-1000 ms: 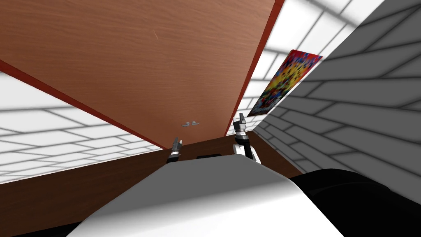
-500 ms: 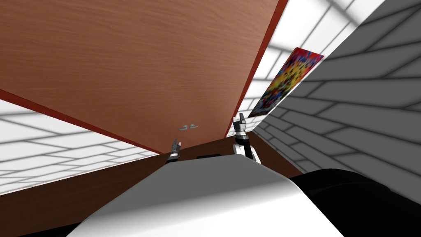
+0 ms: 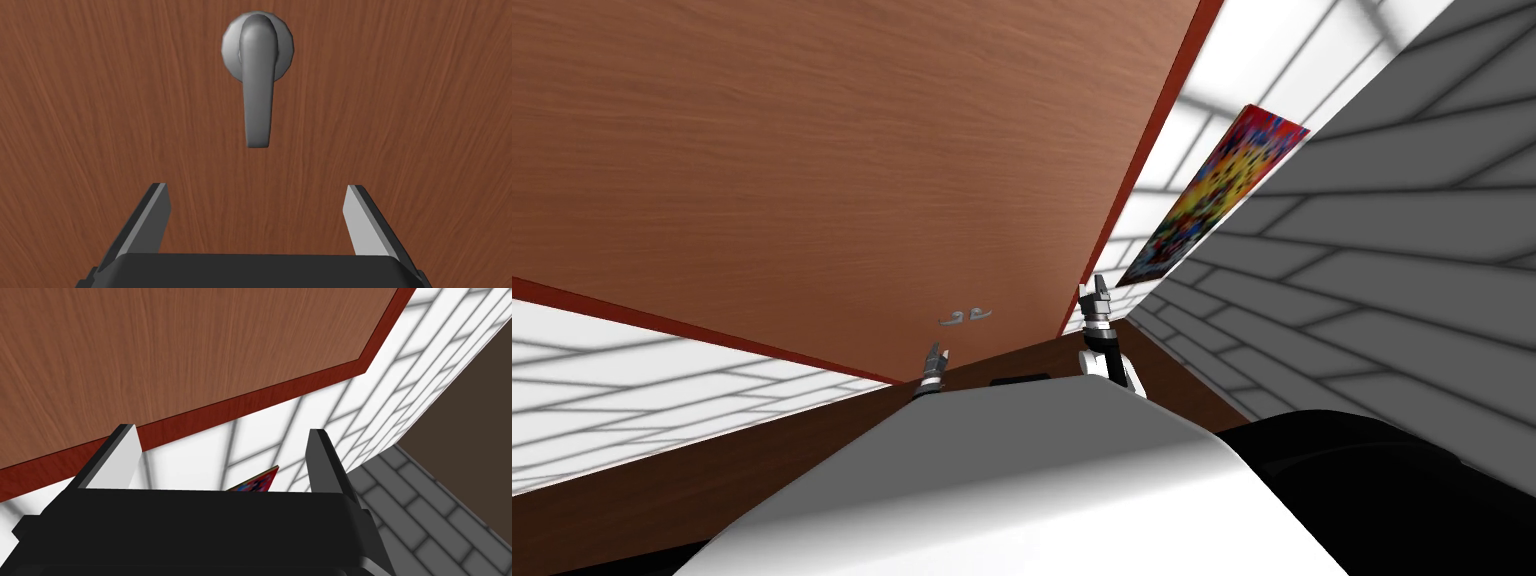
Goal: Pull the door open
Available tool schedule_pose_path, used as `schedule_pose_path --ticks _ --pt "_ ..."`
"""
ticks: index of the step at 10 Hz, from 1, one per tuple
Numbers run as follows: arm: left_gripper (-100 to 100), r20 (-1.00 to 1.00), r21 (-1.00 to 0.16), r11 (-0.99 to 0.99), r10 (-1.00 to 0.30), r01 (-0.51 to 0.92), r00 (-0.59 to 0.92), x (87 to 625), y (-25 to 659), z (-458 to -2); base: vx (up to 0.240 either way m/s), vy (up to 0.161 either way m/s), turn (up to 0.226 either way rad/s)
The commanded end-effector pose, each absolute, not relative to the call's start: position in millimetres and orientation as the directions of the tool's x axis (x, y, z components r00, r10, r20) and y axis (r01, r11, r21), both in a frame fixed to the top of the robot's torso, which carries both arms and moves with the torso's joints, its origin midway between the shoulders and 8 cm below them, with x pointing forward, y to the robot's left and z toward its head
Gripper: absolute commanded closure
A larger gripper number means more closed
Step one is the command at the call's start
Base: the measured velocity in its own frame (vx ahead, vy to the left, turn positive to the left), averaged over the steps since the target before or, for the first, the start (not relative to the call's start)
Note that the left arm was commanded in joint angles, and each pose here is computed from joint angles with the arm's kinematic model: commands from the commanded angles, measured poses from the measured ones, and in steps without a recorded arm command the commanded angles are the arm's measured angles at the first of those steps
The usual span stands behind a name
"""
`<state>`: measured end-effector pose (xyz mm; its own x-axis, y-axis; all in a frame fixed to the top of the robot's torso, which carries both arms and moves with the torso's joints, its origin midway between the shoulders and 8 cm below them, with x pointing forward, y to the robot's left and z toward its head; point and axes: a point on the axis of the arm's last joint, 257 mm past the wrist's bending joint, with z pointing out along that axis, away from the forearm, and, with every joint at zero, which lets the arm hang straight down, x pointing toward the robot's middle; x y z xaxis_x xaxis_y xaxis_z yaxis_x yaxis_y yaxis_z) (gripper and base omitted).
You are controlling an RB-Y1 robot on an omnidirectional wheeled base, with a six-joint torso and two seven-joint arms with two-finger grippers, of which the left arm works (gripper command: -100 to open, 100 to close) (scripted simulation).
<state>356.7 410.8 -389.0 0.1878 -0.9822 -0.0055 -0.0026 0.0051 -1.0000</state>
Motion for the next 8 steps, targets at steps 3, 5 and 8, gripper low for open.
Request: schedule_pose_path --ticks 3,5,8 --pt "-100 -0.022 -0.999 0.016 -0.971 -0.028 0.238 342.6 441.7 -396.8 -0.003 0.01 -0.018" --pt "-100 -0.04 -0.998 0.026 -0.953 -0.053 0.3 325.6 474.9 -401.3 0.013 0.031 -0.092" --pt "-100 -0.05 -0.997 0.03 -0.94 -0.064 0.338 315.8 494.7 -402.8 0.024 0.036 -0.053"
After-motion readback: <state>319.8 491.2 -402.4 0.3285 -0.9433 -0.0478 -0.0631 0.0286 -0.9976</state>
